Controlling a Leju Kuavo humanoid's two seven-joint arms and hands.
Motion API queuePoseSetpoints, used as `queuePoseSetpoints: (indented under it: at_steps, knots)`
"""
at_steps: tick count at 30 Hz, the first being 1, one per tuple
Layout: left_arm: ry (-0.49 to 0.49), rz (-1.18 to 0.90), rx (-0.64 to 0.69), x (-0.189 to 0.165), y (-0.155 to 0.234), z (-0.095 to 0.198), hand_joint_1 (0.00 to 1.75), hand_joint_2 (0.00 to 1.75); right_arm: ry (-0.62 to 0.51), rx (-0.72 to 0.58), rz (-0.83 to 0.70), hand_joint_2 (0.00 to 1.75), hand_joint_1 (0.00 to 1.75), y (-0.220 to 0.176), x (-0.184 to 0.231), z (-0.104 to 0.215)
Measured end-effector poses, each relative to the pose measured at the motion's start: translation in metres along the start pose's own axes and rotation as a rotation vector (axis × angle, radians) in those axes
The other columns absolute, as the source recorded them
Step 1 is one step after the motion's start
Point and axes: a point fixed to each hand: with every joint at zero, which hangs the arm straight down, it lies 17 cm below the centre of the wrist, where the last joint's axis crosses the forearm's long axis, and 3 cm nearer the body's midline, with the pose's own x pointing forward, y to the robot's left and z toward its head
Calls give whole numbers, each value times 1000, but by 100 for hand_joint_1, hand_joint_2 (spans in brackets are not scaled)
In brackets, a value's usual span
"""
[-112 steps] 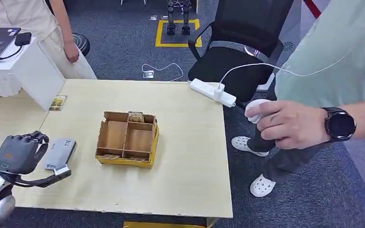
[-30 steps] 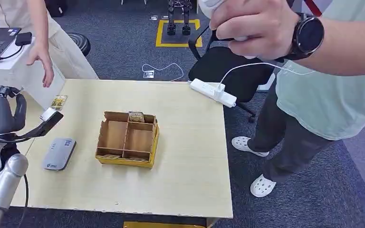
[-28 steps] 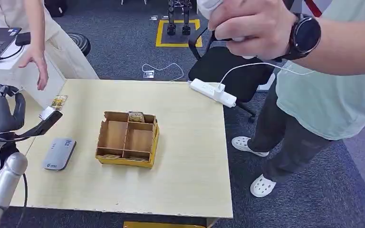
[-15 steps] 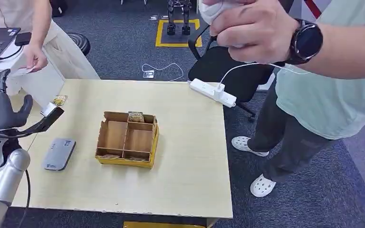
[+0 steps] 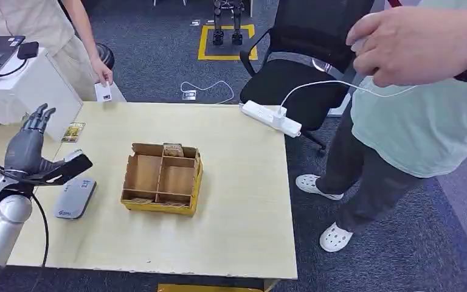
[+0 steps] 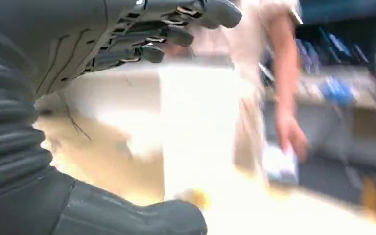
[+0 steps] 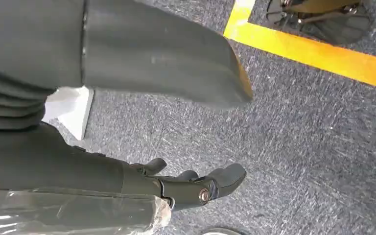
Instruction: Pass the card to the sensor for recognition and then transmit it.
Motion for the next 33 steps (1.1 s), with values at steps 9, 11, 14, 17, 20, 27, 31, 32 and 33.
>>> queuePoseSetpoints:
  at_steps: [9,11,14,17,20,27,31,32,33]
  knots:
    - [-109,-23,-451,9,-37,114,0,175,-1,9,21,0,0,-4,-10,-2]
    - [-144,-38,-496,19,-35,130,0,175,-3,10,22,0,0,-4,-11,-2]
    - [-208,-47,-515,41,-32,145,0,175,-3,9,22,0,0,-5,-12,-3]
    - [-271,-130,-497,60,-33,152,0,175,3,-1,5,0,0,-8,-12,-4]
    - [-289,-261,-446,68,-33,148,0,175,13,-9,-7,0,0,-8,-14,-3]
    - [-330,-400,-295,108,-54,130,0,175,33,-17,-23,0,0,-5,-12,0]
    - [-365,-388,-225,144,-71,113,0,175,28,-21,-23,0,0,-4,-7,1]
    - [-373,-392,-218,150,-75,110,0,175,26,-19,-25,0,0,-4,-5,1]
    - [-381,-389,-216,157,-81,108,0,175,25,-18,-27,0,0,-3,-4,1]
